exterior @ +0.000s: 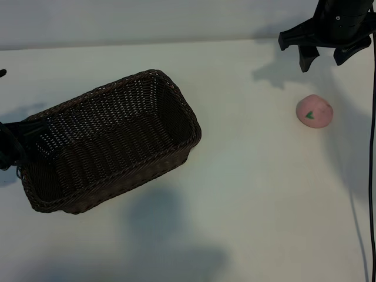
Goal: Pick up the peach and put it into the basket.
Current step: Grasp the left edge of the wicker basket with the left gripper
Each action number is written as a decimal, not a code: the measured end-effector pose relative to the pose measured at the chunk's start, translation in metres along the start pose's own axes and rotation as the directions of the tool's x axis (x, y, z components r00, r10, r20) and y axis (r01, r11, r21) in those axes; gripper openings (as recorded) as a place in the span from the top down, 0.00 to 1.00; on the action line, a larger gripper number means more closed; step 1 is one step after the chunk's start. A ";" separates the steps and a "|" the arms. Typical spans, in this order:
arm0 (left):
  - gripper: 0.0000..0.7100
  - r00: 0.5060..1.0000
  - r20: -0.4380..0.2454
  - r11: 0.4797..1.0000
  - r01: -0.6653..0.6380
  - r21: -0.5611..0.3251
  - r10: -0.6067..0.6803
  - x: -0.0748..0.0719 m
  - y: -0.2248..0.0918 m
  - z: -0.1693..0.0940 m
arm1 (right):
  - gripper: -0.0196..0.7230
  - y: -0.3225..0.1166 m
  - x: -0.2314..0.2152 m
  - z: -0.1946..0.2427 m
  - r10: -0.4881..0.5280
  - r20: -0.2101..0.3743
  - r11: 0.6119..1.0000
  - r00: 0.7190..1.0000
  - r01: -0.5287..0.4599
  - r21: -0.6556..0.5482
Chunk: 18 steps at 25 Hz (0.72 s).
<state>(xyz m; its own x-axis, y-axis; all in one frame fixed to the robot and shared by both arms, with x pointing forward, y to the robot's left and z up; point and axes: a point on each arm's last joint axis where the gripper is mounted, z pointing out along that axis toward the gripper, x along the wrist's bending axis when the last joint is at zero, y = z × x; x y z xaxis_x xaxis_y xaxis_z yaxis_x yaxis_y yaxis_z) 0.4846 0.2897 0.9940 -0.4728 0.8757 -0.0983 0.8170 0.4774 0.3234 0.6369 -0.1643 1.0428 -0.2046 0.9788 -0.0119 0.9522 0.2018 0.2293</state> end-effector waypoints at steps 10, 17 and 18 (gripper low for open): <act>0.18 0.997 0.079 0.999 -0.002 0.050 -0.002 0.001 0.013 0.038 | 0.20 0.000 0.000 0.000 0.000 0.000 1.000 1.000 0.000 0.001; 0.18 0.998 0.069 0.994 -0.014 0.111 0.007 -0.003 0.011 0.068 | 0.20 0.000 0.000 0.000 0.000 -0.001 1.000 1.000 0.000 0.001; 0.18 0.997 0.075 0.994 -0.015 0.111 0.006 -0.003 0.011 0.069 | 0.20 0.000 0.000 0.000 0.000 -0.001 1.000 1.000 0.000 0.001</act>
<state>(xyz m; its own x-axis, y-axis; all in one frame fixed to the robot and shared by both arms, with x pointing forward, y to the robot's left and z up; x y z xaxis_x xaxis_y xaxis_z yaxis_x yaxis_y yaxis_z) 0.5180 0.2967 0.9325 -0.4415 0.8817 -0.1665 0.8554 0.4696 0.2183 0.6368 -0.1642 1.0428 -0.2047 0.9788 -0.0112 0.9525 0.2018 0.2282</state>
